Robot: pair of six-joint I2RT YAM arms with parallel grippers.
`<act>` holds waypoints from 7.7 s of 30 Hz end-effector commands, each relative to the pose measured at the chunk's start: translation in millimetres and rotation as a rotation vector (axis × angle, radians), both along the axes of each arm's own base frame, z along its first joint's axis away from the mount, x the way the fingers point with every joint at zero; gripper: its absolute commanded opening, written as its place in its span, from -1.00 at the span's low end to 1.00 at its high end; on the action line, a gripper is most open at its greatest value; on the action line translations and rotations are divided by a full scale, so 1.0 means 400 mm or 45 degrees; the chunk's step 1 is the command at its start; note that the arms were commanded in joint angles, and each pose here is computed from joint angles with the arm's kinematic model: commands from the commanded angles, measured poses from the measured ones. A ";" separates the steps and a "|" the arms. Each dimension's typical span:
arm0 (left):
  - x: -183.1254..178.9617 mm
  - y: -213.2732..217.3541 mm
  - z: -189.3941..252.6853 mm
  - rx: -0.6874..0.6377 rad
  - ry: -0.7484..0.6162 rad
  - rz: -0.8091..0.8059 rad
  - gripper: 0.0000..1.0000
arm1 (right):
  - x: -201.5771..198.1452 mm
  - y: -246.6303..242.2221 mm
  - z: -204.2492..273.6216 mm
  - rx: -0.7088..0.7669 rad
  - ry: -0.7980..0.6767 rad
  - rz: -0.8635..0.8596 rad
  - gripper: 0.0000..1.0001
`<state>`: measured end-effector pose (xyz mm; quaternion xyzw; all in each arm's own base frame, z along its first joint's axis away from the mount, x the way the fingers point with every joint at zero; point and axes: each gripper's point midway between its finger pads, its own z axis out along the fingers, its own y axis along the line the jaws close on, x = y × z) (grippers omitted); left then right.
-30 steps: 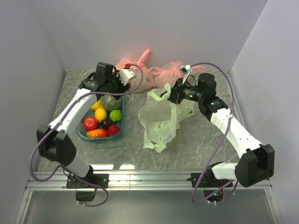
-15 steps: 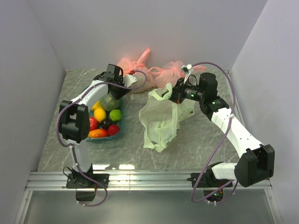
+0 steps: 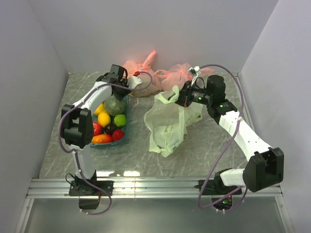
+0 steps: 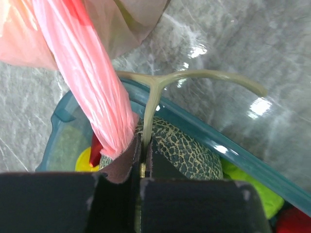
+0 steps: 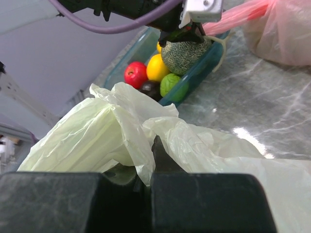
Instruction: Place the fake fruits into the plastic bag and tie a complex knot
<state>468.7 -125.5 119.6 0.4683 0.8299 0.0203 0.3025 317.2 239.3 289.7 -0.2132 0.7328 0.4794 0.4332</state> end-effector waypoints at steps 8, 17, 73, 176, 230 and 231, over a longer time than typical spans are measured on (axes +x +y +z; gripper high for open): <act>-0.050 -0.025 0.416 -0.343 -0.328 0.072 -0.99 | 0.019 0.032 0.159 0.388 0.125 -0.014 -1.00; -0.188 -0.112 0.701 -0.762 -0.506 -0.102 -0.99 | 0.055 0.029 0.094 0.633 0.518 -0.132 -1.00; -0.638 -0.439 0.505 -0.924 -0.058 -0.822 0.56 | 0.005 -0.037 -0.098 0.208 0.377 -0.181 -1.00; -0.516 -0.390 0.495 -0.887 -0.243 -0.353 0.99 | 0.030 -0.026 -0.126 -0.029 0.157 -0.128 -0.99; -0.363 -0.241 0.506 -0.964 -0.056 -0.270 -0.10 | 0.027 -0.025 -0.128 -0.112 0.143 -0.139 -1.00; -0.371 -0.273 0.508 -0.981 -0.063 -0.315 -0.09 | 0.036 -0.029 -0.128 -0.116 0.148 -0.169 -1.00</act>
